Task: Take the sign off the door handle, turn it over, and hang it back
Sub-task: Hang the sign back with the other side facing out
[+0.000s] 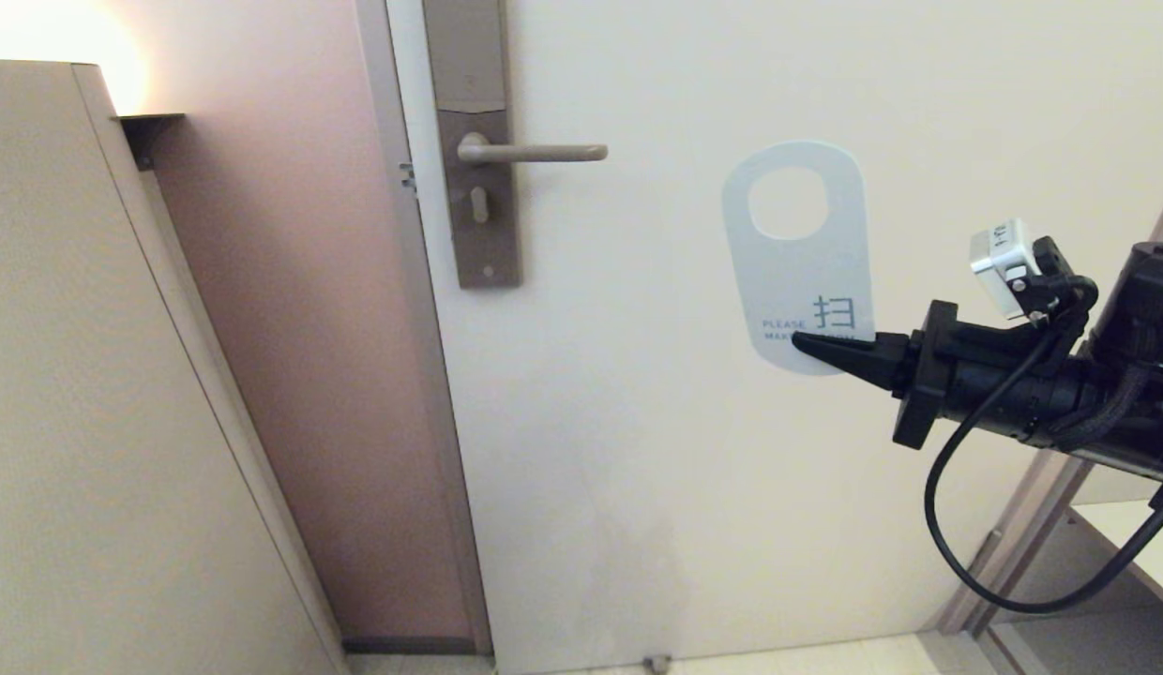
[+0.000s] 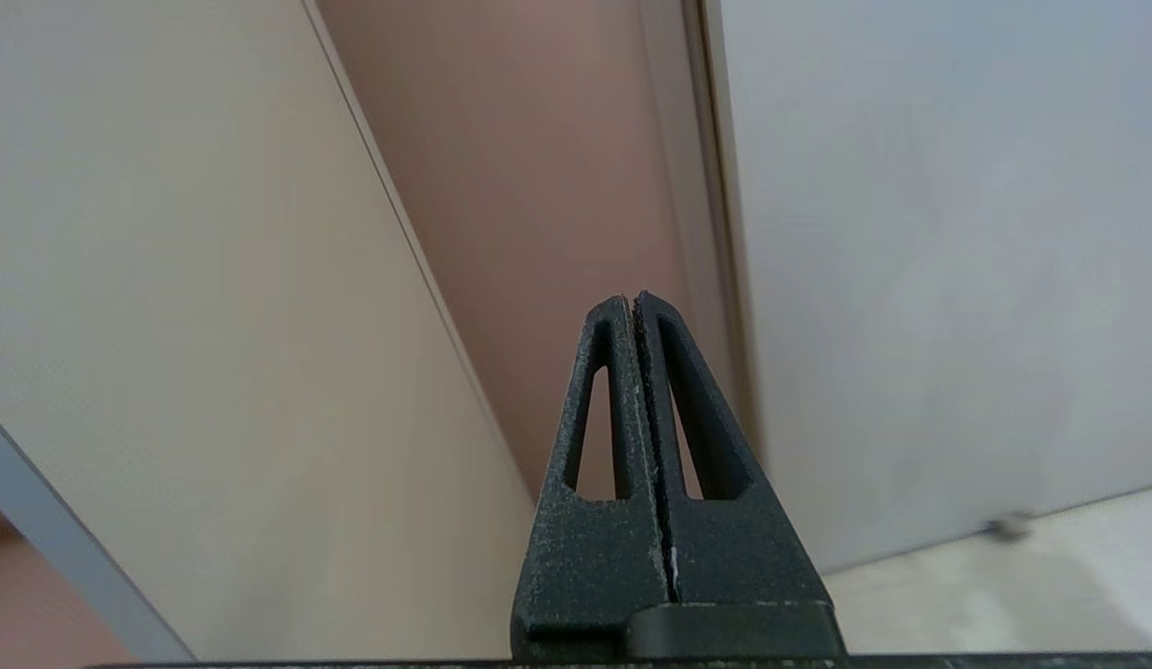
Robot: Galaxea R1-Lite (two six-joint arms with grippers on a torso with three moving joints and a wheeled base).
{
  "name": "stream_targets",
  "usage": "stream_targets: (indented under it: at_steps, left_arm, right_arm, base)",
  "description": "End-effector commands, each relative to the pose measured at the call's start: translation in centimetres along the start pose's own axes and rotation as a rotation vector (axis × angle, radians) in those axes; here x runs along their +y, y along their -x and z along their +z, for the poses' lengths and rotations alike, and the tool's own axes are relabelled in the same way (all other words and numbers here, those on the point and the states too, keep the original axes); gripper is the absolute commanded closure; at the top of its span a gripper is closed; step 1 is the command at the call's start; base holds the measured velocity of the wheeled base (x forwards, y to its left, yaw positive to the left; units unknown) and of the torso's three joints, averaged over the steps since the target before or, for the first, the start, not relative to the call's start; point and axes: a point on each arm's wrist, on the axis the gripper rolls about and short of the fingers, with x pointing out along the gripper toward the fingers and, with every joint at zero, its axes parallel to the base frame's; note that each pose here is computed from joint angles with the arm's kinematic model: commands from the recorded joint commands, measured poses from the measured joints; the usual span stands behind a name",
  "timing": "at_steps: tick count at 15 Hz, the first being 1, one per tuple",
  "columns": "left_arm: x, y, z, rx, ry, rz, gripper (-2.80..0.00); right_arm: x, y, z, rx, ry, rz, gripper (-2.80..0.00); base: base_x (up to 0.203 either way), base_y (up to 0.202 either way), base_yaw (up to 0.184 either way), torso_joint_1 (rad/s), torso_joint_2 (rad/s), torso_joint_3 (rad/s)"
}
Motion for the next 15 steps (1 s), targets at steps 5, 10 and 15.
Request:
stream_targets:
  at_steps: [5, 10, 15]
  left_arm:
    - [0.0, 0.0, -0.3, 0.032, 0.188, 0.036, 0.0]
    - [0.0, 0.0, -0.3, 0.032, 0.192, 0.039, 0.0]
    - [0.0, 0.0, -0.3, 0.032, 0.192, 0.039, 0.0]
  right_arm:
    - [-0.3, -0.2, -0.2, -0.003, -0.002, -0.002, 0.0]
    - [-0.8, -0.8, 0.3, -0.018, 0.011, -0.001, 0.0]
    - [-1.5, -1.6, 0.0, -0.014, 0.01, -0.011, 0.0]
  base:
    - [0.0, 0.0, 0.0, 0.0, 0.0, 0.0]
    - [0.0, 0.0, 0.0, 0.0, 0.0, 0.0]
    - [0.0, 0.0, 0.0, 0.0, 0.0, 0.0]
